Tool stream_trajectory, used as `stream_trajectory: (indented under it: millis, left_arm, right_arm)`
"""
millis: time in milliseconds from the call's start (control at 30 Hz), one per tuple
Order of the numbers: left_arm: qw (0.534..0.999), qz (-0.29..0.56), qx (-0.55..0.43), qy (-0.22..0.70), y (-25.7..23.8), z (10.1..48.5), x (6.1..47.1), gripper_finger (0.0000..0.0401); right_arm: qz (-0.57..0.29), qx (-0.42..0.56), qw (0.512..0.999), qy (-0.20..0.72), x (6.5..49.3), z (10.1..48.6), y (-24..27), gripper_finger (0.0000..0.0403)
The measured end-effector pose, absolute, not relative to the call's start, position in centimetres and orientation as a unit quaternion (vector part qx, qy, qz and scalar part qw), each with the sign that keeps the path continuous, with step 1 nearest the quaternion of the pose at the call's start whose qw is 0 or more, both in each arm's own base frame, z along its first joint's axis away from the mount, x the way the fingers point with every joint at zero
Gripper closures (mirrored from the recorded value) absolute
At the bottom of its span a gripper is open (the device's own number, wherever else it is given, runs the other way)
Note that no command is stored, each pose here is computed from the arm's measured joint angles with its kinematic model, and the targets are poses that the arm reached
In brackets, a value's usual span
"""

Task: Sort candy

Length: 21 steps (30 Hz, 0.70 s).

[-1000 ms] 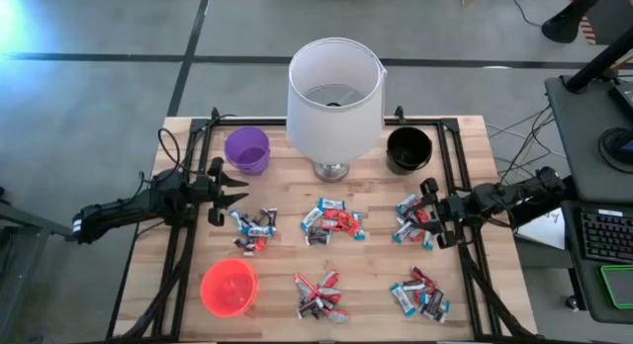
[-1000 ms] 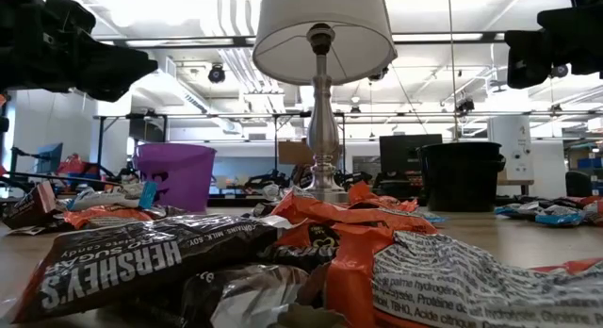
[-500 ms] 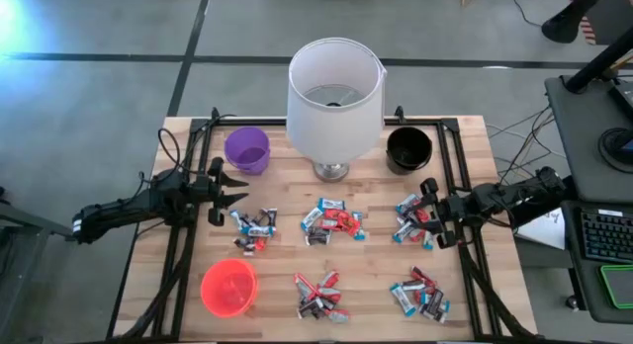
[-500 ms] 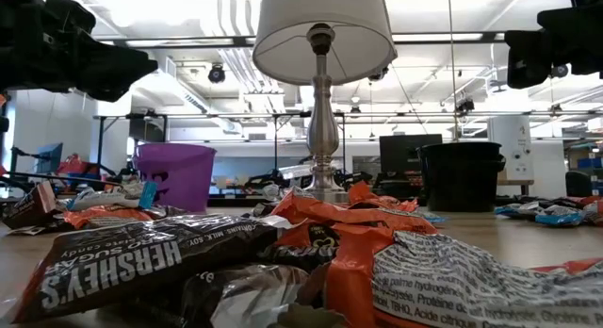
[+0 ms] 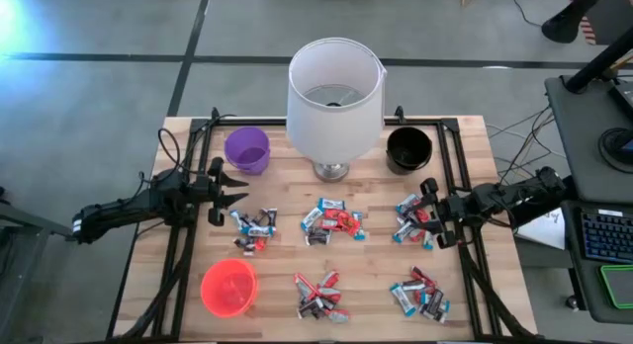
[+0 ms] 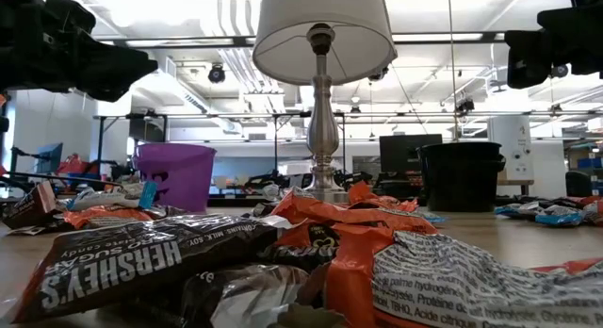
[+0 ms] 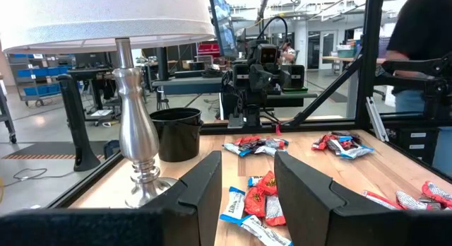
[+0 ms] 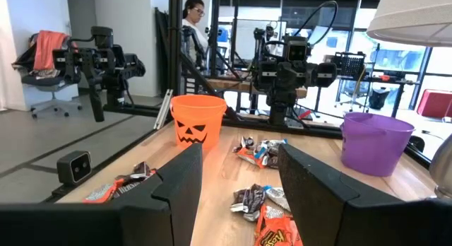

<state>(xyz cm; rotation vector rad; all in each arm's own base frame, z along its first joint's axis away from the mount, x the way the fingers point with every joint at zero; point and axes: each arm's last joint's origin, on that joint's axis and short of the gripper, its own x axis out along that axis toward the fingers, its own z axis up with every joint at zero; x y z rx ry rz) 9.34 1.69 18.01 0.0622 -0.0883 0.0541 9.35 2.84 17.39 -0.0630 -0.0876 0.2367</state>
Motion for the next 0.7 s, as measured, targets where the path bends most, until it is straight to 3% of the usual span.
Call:
stream_trajectory:
  millis: [700]
  left_arm:
    - [0.998, 0.027, 0.031, -0.044, 1.69, 18.02, 9.34, 0.0287]
  right_arm:
    - [0.113, -0.036, 0.992, -0.044, 9.36, 17.39, 2.81, 0.0225]
